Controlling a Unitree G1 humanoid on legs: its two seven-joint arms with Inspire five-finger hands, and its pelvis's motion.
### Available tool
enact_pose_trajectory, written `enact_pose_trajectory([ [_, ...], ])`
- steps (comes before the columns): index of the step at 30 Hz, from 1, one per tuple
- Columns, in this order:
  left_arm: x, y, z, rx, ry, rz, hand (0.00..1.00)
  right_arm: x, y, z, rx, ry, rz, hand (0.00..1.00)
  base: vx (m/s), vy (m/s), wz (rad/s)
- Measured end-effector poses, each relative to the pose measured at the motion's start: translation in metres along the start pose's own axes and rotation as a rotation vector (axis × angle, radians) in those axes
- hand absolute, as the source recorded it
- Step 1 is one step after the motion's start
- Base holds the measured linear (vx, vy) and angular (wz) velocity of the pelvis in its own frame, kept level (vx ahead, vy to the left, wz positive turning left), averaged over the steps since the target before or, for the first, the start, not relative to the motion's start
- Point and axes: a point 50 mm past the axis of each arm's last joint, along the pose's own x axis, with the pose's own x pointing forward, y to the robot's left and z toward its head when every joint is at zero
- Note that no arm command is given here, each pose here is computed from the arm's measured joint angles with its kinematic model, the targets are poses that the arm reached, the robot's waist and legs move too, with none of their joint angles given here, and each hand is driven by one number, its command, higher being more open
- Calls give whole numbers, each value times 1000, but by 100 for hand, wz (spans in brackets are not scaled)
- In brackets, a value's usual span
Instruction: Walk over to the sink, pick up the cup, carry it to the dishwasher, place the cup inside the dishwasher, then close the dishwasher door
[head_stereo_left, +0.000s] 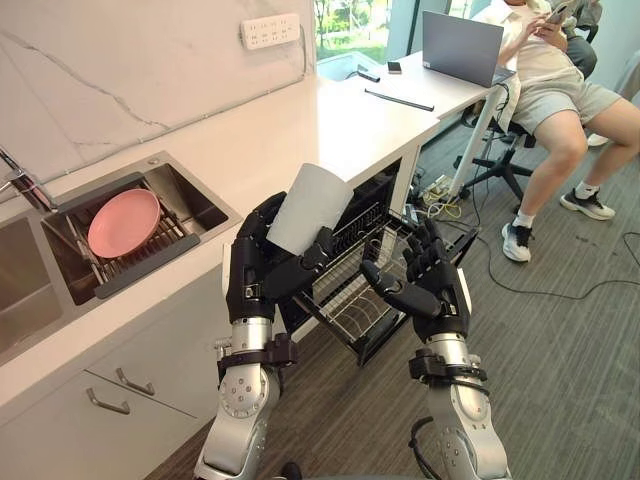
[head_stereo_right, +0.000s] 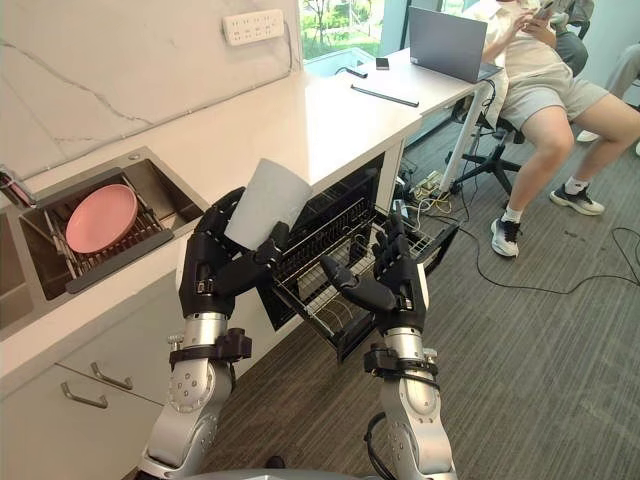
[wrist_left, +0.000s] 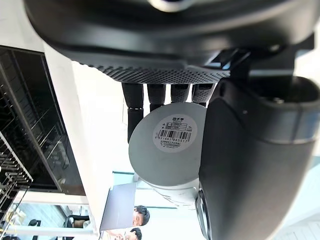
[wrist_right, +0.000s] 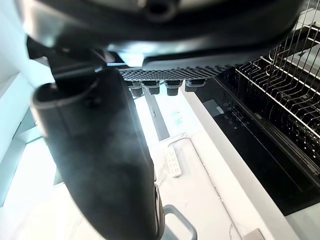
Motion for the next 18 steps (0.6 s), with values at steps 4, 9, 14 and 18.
enact_pose_trajectory([
  [4,2,7,-7,38,20,45,0,0,6,1,69,-7,33,100,5,6,-9],
  [9,1,7,-10,41,31,48,0,0,9,2,149,-10,40,100,0,0,0],
  [14,-2,2,-18,44,68,30,0,0,11,2,211,-12,41,100,-6,0,0],
  [18,-4,-5,-19,33,74,1,0,-1,16,0,224,-2,59,100,0,0,0],
])
